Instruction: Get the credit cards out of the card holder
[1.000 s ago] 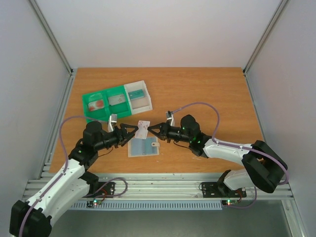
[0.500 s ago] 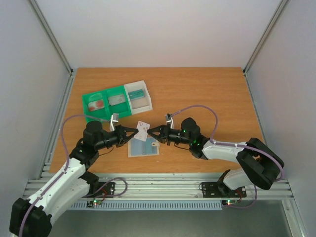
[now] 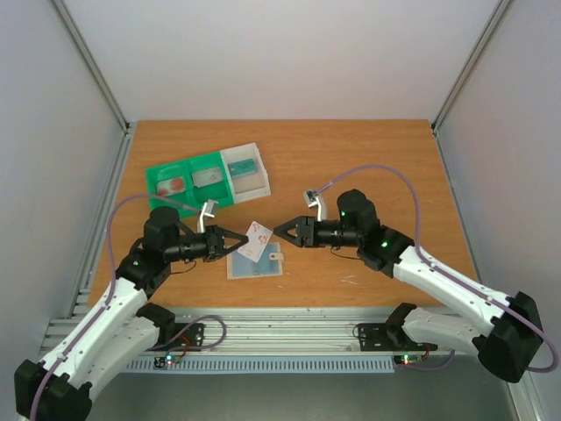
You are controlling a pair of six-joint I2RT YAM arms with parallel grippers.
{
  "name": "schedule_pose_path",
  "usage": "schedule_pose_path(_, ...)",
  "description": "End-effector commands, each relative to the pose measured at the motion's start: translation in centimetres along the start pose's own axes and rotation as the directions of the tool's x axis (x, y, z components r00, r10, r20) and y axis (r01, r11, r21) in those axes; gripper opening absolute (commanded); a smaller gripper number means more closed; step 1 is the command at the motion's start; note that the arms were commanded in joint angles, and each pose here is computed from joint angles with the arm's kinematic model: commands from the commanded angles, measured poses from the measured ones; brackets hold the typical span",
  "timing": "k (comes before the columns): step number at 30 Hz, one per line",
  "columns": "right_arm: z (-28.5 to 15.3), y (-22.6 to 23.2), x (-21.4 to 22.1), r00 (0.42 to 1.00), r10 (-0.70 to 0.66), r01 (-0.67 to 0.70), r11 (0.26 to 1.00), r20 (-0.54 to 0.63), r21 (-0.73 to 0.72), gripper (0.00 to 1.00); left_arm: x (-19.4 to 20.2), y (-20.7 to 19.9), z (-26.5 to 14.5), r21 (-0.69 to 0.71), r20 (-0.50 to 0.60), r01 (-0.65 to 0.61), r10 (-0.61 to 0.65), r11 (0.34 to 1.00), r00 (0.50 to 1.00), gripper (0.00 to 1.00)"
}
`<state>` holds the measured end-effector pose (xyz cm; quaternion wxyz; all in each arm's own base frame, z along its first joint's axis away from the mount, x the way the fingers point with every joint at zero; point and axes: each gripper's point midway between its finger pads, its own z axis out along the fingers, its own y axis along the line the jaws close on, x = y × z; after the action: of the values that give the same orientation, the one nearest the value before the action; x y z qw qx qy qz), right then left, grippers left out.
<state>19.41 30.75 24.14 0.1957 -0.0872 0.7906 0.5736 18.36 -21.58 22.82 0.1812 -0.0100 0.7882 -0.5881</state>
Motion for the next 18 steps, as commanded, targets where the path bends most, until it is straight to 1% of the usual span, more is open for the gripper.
schedule_pose_path(1,-2.8,-0.8,2.4,0.967,-0.179,0.21,0.964,-0.183,0.161,0.46,1.8,-2.2,-0.8,0.056,-0.094,-0.071,0.077,0.996,0.993,0.0)
schedule_pose_path(4,-3.2,0.4,3.3,0.941,-0.198,0.241,0.961,-0.276,0.133,0.47,2.4,-2.7,-1.0,0.064,-0.13,-0.089,0.097,0.994,0.987,0.01)
schedule_pose_path(6,-3.1,1.2,3.4,0.924,-0.223,0.264,0.96,-0.311,0.098,0.48,2.9,-3.0,-1.1,0.091,-0.151,-0.103,0.116,0.991,0.982,0.0)
schedule_pose_path(11,-2.2,2.5,3.6,0.918,-0.22,0.235,0.972,-0.33,0.006,0.49,3.4,-3.8,-1.1,0.145,-0.178,-0.089,0.115,0.985,0.977,0.01)
schedule_pose_path(13,-1.7,2.4,3.6,0.922,-0.177,0.19,0.982,-0.345,0.005,0.49,3.5,-3.8,-1.2,0.145,-0.183,-0.089,0.115,0.985,0.976,0.0)
schedule_pose_path(18,-0.6,3.0,3.4,0.916,-0.162,0.157,0.987,-0.367,-0.044,0.5,4.0,-3.6,-1.2,0.151,-0.207,-0.083,0.114,0.985,0.972,0.0)
